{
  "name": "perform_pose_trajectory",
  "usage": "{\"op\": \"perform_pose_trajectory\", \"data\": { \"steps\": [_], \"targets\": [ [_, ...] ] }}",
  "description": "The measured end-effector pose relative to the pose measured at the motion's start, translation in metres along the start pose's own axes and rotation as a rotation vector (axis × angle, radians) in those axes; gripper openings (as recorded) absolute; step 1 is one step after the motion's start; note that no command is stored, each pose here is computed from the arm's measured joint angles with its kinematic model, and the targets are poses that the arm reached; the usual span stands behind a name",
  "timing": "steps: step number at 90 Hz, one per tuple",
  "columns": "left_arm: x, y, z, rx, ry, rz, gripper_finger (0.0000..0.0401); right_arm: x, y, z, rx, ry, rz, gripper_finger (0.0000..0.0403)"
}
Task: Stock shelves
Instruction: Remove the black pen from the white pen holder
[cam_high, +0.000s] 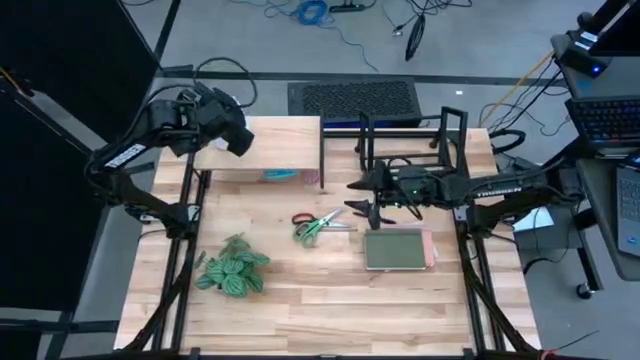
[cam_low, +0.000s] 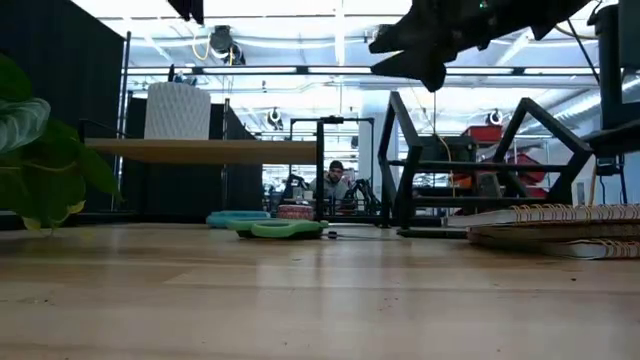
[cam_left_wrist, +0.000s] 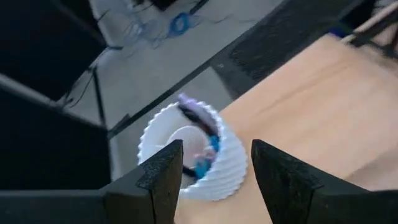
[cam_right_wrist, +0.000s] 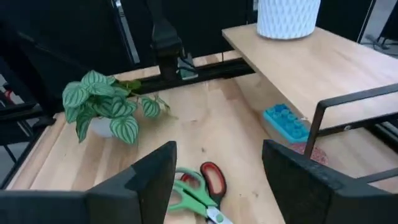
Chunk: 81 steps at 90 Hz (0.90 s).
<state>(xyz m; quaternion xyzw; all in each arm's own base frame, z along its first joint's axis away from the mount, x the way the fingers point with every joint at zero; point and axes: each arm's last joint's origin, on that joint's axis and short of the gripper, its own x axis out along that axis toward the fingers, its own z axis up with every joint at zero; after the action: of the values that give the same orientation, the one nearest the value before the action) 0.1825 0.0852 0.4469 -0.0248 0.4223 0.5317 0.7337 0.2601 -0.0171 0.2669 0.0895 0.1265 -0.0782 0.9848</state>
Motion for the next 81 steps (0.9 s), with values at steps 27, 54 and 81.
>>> {"op": "perform_pose_trajectory", "data": {
  "steps": [27,54,81],
  "targets": [
    [0.013,0.009,-0.004,0.004,0.060,0.023,0.0178,-0.004,0.001,0.001,0.001,0.008,0.004,0.0222],
    [0.017,0.017,-0.003,-0.074,0.071,0.002,0.0178,-0.004,0.005,-0.009,-0.001,0.104,0.006,0.0222],
    [0.031,0.022,-0.001,-0.101,0.176,-0.085,0.0178,-0.005,0.005,-0.010,-0.002,0.107,0.005,0.0222]
  ]
}}
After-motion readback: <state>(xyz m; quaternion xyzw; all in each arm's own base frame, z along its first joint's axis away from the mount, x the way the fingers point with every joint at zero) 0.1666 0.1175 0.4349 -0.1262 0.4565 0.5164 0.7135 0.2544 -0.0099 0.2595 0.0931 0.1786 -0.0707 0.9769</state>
